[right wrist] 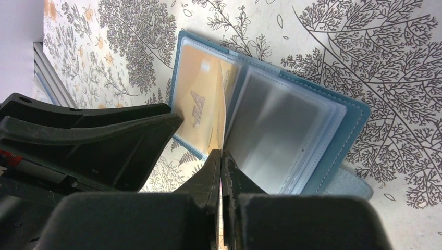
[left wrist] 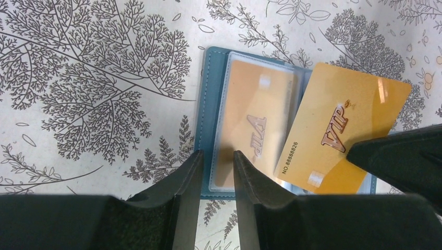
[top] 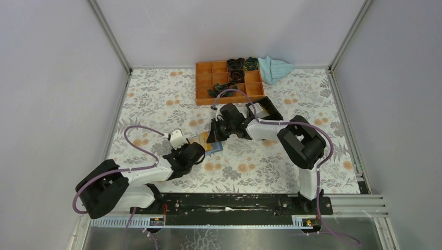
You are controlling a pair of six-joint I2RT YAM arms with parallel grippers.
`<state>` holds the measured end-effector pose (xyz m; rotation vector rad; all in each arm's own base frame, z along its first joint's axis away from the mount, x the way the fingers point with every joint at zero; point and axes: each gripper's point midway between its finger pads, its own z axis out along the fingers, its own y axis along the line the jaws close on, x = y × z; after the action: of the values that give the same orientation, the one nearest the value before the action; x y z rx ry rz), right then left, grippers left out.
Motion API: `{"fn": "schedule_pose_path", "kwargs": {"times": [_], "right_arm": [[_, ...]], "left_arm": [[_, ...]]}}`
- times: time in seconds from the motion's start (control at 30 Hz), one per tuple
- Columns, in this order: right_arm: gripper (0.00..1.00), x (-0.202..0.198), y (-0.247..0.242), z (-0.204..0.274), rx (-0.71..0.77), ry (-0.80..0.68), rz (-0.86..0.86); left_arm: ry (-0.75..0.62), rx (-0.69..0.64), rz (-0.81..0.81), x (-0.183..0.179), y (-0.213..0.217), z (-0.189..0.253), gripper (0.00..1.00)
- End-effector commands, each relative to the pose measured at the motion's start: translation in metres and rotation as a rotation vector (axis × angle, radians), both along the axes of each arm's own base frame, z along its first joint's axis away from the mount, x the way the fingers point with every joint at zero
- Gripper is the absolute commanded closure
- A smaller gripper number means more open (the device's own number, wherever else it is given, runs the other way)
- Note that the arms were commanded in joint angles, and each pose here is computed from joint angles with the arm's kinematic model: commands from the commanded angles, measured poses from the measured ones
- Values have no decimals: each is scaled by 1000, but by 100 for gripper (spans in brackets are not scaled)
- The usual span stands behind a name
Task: Put the credit cards into the card holder
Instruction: Insert the credit card into the card holder.
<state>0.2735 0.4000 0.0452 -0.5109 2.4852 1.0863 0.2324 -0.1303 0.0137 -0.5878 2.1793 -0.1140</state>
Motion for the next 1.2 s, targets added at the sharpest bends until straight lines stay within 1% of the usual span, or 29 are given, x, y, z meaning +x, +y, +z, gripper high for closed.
{"fn": "schedule_pose_path", "kwargs": {"times": [0.0,0.33,0.7,1.17], "right_arm": [[100,3,-1,-2,-1,26,18],[100,2,-3,-12,-6,74,-5],[100,3,-14,-13,-12,100,-135],[100,0,-16,-11,-26,134,-170]], "left_arm": [[24,34,-7,0,5,-11,65],[25,41,-16,6,3,-12,65],[35,28,-29,2,2,-12,66],[33,21,-30,1,3,-12,66]]}}
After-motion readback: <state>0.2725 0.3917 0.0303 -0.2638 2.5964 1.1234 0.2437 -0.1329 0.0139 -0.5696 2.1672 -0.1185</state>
